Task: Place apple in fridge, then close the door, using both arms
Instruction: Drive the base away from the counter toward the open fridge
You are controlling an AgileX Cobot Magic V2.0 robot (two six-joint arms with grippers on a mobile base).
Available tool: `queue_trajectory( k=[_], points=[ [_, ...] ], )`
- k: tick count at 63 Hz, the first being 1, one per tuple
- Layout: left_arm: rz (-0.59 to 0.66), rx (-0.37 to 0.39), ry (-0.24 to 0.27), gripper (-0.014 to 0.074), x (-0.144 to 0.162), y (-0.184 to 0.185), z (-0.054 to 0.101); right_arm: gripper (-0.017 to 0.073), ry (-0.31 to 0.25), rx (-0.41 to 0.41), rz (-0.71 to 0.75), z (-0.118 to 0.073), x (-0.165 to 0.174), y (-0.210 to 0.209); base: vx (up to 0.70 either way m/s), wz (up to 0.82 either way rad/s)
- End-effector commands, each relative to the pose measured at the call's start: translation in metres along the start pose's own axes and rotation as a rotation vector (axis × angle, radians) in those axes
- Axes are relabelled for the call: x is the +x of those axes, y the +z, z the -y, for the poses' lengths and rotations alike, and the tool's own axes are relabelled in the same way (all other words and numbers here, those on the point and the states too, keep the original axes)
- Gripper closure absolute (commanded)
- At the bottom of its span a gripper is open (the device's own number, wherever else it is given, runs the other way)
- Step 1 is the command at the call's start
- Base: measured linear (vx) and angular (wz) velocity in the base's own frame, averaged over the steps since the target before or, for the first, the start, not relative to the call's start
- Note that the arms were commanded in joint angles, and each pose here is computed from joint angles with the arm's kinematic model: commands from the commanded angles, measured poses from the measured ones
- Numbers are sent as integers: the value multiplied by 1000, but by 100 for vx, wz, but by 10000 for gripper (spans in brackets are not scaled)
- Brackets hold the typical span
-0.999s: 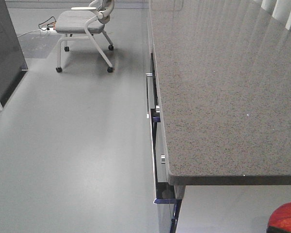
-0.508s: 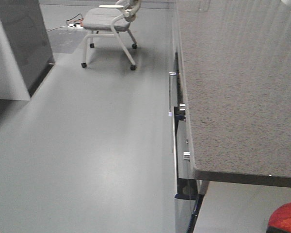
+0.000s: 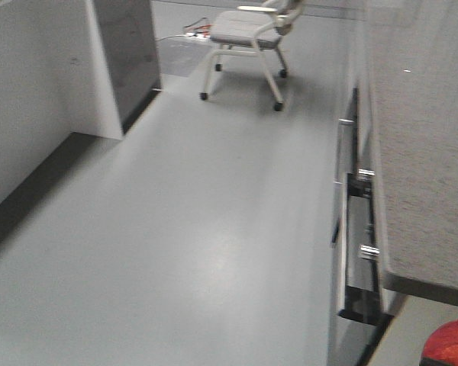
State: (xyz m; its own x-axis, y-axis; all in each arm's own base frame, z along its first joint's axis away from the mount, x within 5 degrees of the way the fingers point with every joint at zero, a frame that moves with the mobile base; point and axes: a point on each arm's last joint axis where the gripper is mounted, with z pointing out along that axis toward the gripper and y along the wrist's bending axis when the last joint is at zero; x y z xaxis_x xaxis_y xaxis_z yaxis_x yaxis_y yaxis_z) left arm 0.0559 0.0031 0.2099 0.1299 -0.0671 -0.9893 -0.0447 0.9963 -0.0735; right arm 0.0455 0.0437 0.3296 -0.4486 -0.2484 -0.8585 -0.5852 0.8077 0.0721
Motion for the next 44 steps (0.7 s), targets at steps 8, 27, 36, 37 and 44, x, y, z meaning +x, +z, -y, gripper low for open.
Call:
queue_trajectory(
  k=[8, 27, 36, 37, 44],
  points=[
    [62, 3, -16, 600, 2, -1, 0, 172, 0, 15, 90, 1, -13, -4, -3, 52],
    [62, 3, -16, 600, 2, -1, 0, 172, 1, 16, 94, 1, -13, -4, -2, 56],
    [62, 3, -16, 600, 2, -1, 0, 172, 1, 16, 94, 1, -13, -4, -2, 51],
    [62, 3, -16, 600, 2, -1, 0, 172, 1, 16, 94, 1, -13, -4, -2, 50],
    [62, 3, -16, 600, 2, -1, 0, 172, 0, 16, 94, 1, -13, -4, -2, 49]
  ],
)
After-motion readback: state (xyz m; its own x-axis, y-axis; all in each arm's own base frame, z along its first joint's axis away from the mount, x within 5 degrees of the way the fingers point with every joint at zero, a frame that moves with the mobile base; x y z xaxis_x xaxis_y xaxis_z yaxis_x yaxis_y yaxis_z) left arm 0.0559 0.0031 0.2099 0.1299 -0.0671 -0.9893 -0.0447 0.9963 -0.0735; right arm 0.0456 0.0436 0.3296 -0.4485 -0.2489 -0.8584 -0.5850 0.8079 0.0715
